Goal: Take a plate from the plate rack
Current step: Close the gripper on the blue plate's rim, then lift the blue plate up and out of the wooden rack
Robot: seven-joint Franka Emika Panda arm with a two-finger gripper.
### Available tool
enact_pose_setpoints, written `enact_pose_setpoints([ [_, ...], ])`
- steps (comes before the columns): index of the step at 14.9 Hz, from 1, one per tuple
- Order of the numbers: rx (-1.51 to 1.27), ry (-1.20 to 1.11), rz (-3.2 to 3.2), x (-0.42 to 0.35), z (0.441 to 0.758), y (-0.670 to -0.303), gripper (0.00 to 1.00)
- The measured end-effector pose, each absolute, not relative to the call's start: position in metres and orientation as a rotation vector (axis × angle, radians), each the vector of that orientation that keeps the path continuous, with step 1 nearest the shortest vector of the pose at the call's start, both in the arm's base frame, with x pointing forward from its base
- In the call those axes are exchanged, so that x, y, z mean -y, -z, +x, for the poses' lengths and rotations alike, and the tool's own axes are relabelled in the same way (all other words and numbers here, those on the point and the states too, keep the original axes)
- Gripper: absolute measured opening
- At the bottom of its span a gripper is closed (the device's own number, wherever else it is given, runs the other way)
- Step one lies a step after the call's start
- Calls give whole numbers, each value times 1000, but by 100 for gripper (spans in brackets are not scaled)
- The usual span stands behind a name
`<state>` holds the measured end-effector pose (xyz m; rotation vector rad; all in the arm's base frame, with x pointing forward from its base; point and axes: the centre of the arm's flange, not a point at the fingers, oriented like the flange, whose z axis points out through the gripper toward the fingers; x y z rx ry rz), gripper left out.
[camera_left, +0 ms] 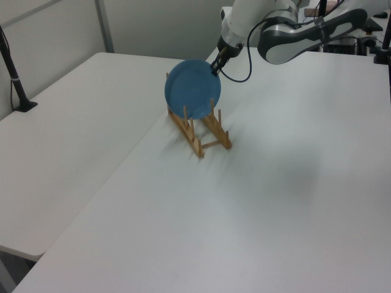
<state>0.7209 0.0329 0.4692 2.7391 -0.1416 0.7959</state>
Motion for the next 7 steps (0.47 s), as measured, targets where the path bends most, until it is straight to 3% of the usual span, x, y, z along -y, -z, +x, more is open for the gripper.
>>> enact_pose_setpoints([
  [7,161,-910,2676,-20,717,-524,5],
])
